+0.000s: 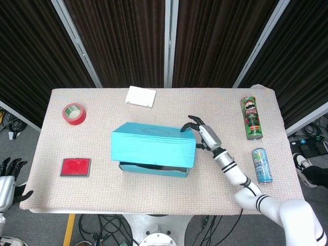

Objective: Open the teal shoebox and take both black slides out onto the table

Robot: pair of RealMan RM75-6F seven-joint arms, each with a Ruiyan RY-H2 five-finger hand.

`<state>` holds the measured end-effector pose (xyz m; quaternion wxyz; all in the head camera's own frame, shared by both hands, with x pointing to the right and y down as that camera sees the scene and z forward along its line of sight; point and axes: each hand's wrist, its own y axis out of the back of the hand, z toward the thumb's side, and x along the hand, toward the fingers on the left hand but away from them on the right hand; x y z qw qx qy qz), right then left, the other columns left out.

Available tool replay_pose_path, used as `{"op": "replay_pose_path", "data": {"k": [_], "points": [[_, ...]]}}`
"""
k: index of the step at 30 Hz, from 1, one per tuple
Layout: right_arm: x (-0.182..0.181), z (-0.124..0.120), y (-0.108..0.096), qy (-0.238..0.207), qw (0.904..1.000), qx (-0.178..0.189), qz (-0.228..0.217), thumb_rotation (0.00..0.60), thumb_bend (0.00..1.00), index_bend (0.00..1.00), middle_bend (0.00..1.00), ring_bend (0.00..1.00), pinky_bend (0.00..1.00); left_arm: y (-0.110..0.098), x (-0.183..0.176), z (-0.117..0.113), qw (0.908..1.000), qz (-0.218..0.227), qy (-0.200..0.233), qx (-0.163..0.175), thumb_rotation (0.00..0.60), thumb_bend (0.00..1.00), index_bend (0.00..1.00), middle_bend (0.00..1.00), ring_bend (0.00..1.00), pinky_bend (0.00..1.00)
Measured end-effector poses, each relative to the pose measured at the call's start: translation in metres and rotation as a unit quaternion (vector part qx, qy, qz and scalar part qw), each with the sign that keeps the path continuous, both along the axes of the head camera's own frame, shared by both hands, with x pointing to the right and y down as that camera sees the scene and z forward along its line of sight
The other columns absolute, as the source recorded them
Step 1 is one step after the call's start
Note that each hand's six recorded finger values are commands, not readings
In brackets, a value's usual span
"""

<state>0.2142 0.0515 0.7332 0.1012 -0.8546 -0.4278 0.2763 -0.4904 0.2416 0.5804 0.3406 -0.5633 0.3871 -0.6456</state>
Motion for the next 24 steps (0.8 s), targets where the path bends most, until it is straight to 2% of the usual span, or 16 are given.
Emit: {"op": "replay_pose_path", "data": {"k": [2,3,6,9,12,14,16,18,21,24], "points": [[-0.004,-0.001,-0.003,-0.031,0.9976,-0.051,0.035,0.600,0.59,0.45,0.39,0.04,0.00,0.001,-0.001,0.001,1.0000,-0.002,0.002,-0.001,0.600,0.06,0.20,0.13,0.04,0.15],[-0.007,-0.002,-0.006,-0.052,0.9934,-0.085,0.058,0.600,0.58,0.44,0.39,0.04,0.00,0.002,-0.001,0.001,1.0000,-0.003,0.001,-0.001,0.600,0.06,0.20,0.13,0.04,0.15],[-0.011,-0.005,-0.015,-0.097,0.9776,-0.149,0.113,0.600,0.57,0.42,0.38,0.03,0.00,0.002,-0.003,0.001,1.0000,-0.004,0.002,0.000,0.600,0.06,0.20,0.13,0.04,0.15],[-0.016,-0.010,-0.023,-0.136,0.9585,-0.196,0.155,0.600,0.52,0.40,0.36,0.02,0.00,0.003,-0.004,0.001,1.0000,-0.005,0.004,0.001,0.600,0.06,0.20,0.13,0.04,0.15],[-0.020,-0.013,-0.030,-0.168,0.9412,-0.224,0.189,0.600,0.43,0.32,0.31,0.00,0.00,0.005,-0.006,0.001,1.0000,-0.006,0.006,0.001,0.600,0.06,0.20,0.13,0.04,0.15],[-0.022,-0.014,-0.035,-0.181,0.9327,-0.233,0.207,0.600,0.37,0.21,0.25,0.00,0.00,0.006,-0.006,0.001,1.0000,-0.007,0.007,0.001,0.600,0.06,0.20,0.13,0.04,0.15],[-0.024,-0.015,-0.041,-0.192,0.9246,-0.239,0.226,0.600,0.31,0.07,0.13,0.00,0.00,0.006,-0.007,0.001,0.9999,-0.007,0.009,0.001,0.600,0.06,0.20,0.13,0.04,0.15],[-0.026,-0.014,-0.047,-0.194,0.9201,-0.240,0.241,0.600,0.23,0.00,0.02,0.00,0.00,0.007,-0.007,0.000,0.9999,-0.007,0.008,0.003,0.600,0.06,0.20,0.13,0.04,0.15],[-0.027,-0.014,-0.055,-0.186,0.9199,-0.224,0.262,0.600,0.14,0.00,0.00,0.00,0.00,0.008,-0.007,-0.001,0.9999,-0.007,0.009,0.005,0.600,0.06,0.20,0.13,0.04,0.15],[-0.022,-0.019,-0.064,-0.175,0.9250,-0.181,0.285,0.600,0.11,0.00,0.00,0.00,0.00,0.009,-0.008,-0.002,0.9999,-0.009,0.009,0.005,0.600,0.06,0.20,0.13,0.04,0.15]]}}
